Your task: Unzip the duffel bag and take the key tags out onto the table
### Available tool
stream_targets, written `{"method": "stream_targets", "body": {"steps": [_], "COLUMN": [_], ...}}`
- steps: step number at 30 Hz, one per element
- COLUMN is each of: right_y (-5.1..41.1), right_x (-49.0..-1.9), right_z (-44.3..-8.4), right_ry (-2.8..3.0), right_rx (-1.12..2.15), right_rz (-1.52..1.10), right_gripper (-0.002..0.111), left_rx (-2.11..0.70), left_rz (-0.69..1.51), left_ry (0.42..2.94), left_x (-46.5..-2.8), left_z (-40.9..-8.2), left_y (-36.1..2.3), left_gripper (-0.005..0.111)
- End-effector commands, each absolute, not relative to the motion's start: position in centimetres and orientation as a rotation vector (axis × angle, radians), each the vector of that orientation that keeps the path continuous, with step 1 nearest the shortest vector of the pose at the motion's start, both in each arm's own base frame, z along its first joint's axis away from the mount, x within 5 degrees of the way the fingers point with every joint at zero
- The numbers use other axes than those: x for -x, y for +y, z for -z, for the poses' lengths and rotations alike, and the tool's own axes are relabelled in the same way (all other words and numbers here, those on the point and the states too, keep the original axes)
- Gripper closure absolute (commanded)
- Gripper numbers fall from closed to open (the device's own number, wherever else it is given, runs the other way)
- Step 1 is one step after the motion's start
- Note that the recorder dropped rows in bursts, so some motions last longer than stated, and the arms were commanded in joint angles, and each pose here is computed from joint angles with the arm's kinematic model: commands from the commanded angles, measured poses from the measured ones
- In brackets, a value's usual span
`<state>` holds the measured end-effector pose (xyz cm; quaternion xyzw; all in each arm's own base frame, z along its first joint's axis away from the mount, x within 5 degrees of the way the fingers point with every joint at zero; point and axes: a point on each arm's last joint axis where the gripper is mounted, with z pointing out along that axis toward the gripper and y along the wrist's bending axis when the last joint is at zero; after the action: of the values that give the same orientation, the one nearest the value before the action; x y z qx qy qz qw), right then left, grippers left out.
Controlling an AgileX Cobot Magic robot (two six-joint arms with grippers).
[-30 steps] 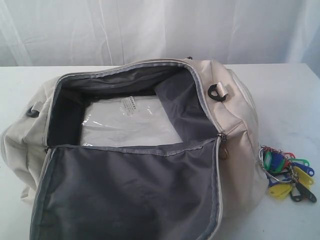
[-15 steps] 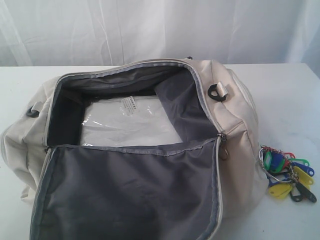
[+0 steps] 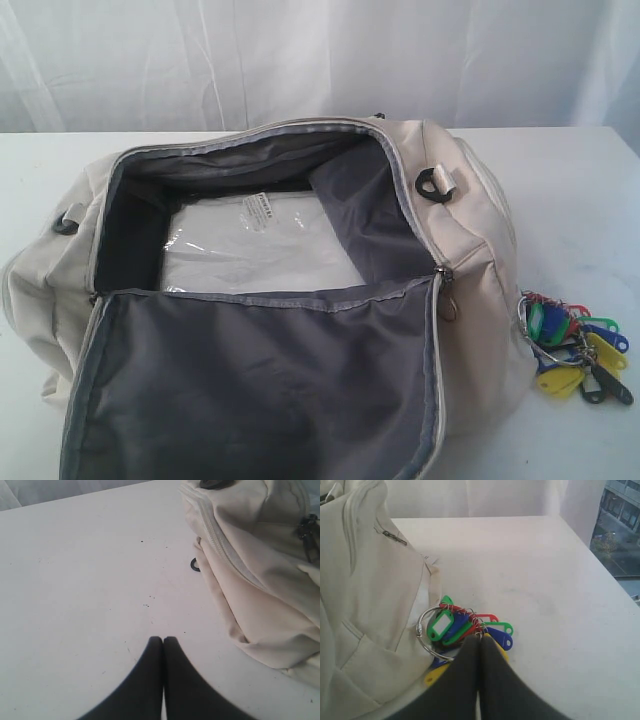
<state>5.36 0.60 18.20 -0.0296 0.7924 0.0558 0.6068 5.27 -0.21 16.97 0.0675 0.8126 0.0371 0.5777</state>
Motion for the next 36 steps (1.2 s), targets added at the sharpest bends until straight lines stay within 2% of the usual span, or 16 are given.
{"method": "stream_targets", "body": {"steps": [1,36], "right_y": [0.55,0.55], "right_x": [-5.33,-5.33], "right_z": [-18.24,-18.24], "right_ry": [1.826,1.826], "right_rx": [0.058,0.046], "right_rz": [-0.126,-0.134], "right_gripper": [0.108,0.108], "left_rx": [-0.148,-0.148], "left_rz": [-0.074,-0.074], "left_ry": [1.902,1.902], "left_x": [-5.24,-5.24], "left_z": [-16.85,-16.85], "left_y": [-0.25,-0.25], "left_gripper": [0.107,0.107]}}
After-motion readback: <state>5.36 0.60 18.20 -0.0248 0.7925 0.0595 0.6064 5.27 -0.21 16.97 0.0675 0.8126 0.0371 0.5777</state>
